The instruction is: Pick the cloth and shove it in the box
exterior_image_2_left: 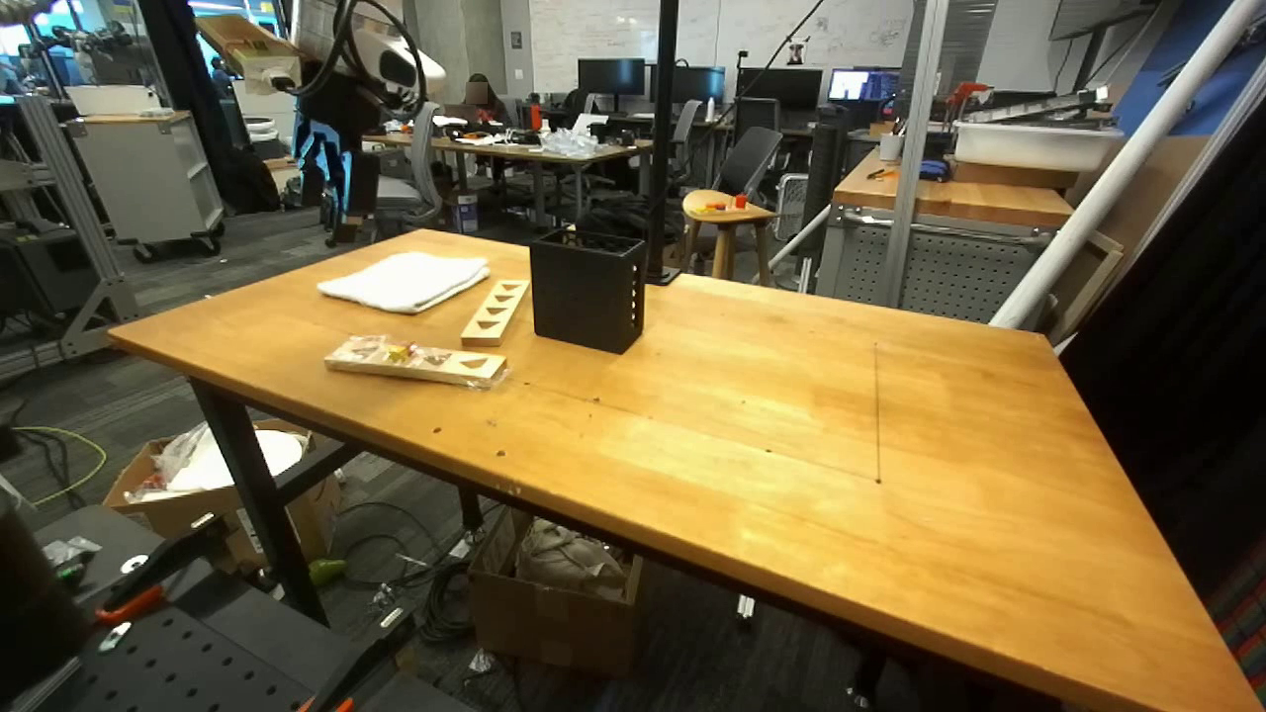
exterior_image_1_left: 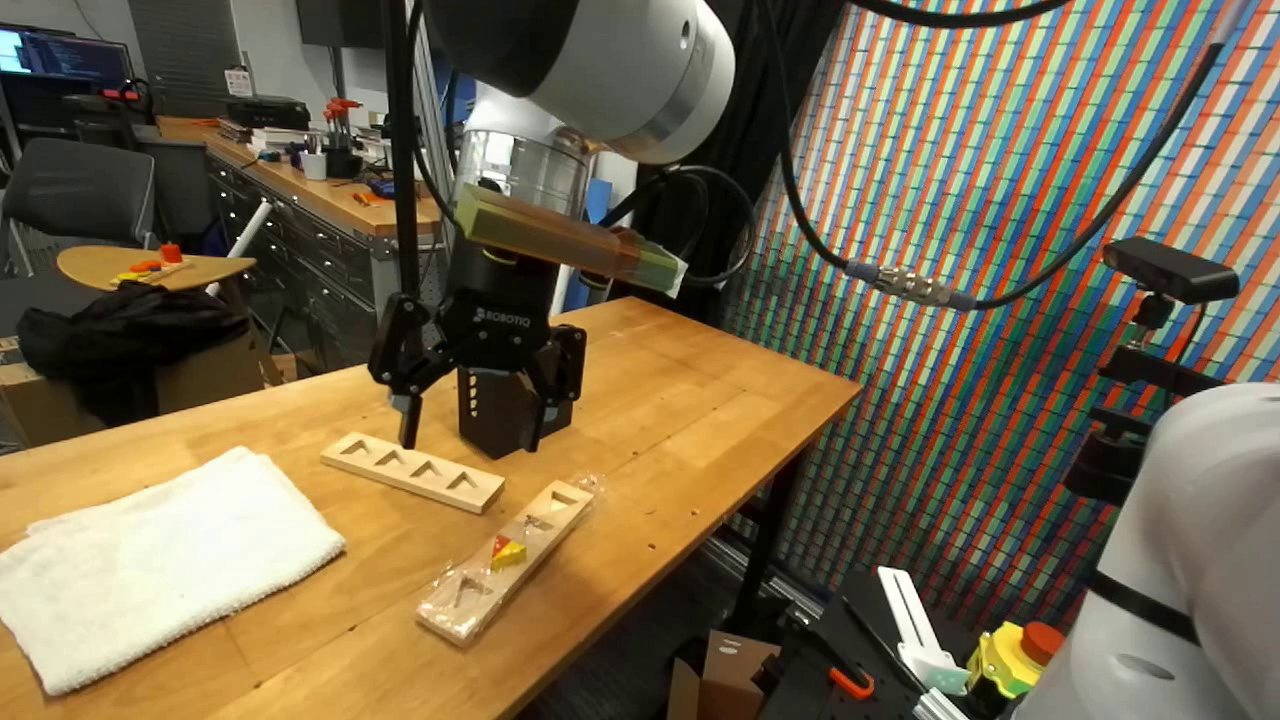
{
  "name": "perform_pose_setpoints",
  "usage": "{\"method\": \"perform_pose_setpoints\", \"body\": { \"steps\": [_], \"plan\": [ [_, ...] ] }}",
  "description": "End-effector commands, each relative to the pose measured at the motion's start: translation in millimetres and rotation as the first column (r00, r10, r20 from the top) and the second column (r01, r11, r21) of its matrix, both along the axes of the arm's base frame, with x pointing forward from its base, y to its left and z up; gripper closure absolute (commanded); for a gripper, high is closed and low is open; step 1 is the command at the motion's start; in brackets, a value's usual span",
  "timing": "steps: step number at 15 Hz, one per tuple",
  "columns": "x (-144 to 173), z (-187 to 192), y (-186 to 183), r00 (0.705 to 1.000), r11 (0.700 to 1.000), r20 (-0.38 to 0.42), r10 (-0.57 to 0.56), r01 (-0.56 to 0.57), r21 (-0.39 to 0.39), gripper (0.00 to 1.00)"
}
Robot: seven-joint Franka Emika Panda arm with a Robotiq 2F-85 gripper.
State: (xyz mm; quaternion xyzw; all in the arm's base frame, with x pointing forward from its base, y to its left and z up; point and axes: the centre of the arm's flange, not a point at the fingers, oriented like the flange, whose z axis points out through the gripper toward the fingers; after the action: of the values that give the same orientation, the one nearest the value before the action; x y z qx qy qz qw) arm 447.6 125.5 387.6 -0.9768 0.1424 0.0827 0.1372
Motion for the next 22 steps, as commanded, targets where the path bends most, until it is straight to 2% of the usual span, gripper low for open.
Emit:
{"method": "perform_pose_setpoints", "body": {
  "steps": [1, 7, 14, 18, 22],
  "plan": [
    [23, 5, 16, 1.0, 0.999, -0.008, 0.029, -0.029, -0.026, 0.0],
    [90, 5, 71, 0.984, 0.977, 0.042, 0.171, -0.163, -0.136, 0.0],
    [170, -23, 138, 0.94, 0.916, 0.114, 0.323, -0.28, -0.287, 0.0],
    [210, -44, 171, 0.905, 0.887, 0.155, 0.396, -0.333, -0.32, 0.0],
    [242, -74, 194, 0.881, 0.877, 0.183, 0.435, -0.37, -0.306, 0.0]
  ]
}}
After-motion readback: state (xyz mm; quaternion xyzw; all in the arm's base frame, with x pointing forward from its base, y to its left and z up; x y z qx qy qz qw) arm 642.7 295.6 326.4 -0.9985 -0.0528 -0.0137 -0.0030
